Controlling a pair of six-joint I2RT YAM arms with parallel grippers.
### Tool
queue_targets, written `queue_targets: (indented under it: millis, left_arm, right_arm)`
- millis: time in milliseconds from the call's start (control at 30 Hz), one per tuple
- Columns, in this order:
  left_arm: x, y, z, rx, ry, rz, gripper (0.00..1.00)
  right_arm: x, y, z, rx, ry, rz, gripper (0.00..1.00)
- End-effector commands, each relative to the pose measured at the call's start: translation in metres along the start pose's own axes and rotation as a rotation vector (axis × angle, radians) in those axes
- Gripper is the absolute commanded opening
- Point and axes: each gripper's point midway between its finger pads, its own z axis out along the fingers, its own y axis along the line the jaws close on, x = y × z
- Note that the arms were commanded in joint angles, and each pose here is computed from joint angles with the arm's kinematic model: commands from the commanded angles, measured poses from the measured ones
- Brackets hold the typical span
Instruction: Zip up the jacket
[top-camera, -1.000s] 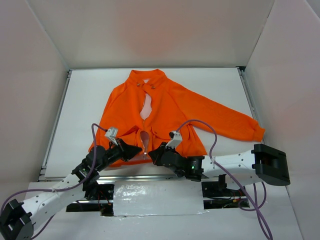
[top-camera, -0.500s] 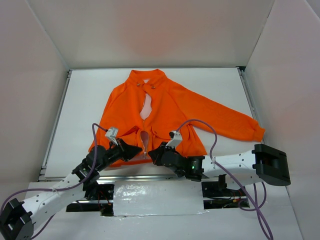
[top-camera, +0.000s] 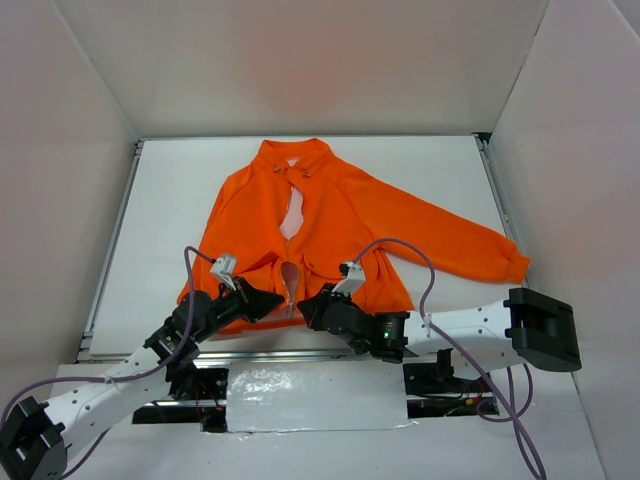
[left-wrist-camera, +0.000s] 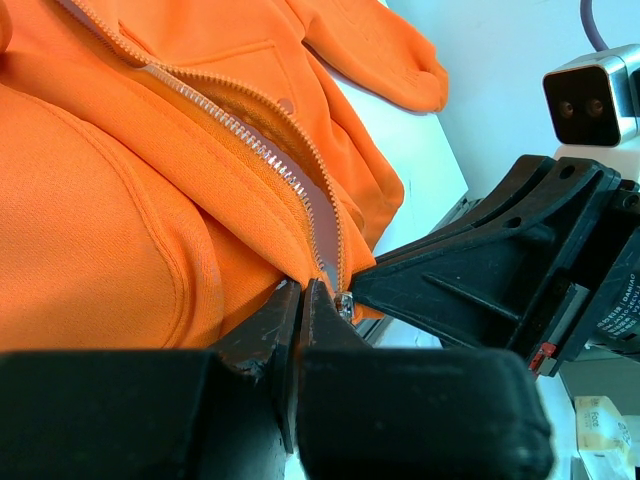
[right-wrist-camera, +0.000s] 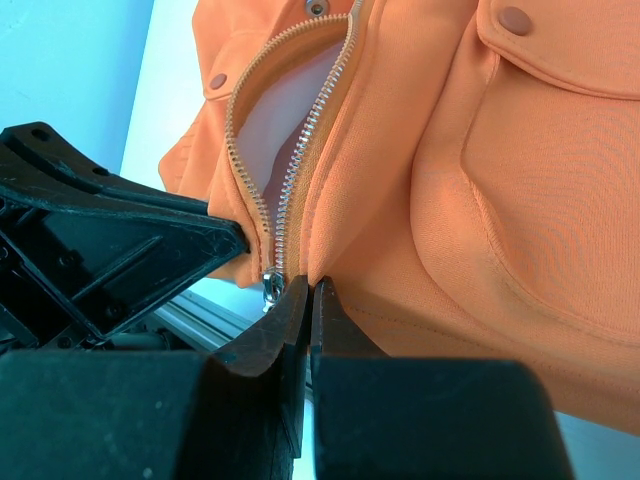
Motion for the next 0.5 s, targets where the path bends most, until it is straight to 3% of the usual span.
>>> queue_targets:
  millis: [0, 467]
  left_arm:
    - [-0.0169, -0.0269, 0.0013, 0.092, -0.046, 0.011, 0.00]
    - [-0.0183, -0.0221, 0.0009, 0.062, -0.058, 0.018, 0.00]
  right_arm:
    - [-0.0216, 0.0192, 0.0004, -0.030, -0.069, 0.049, 0.00]
    - [-0.0208, 0.0287, 0.0045, -0.024, -0.056, 0.053, 0.00]
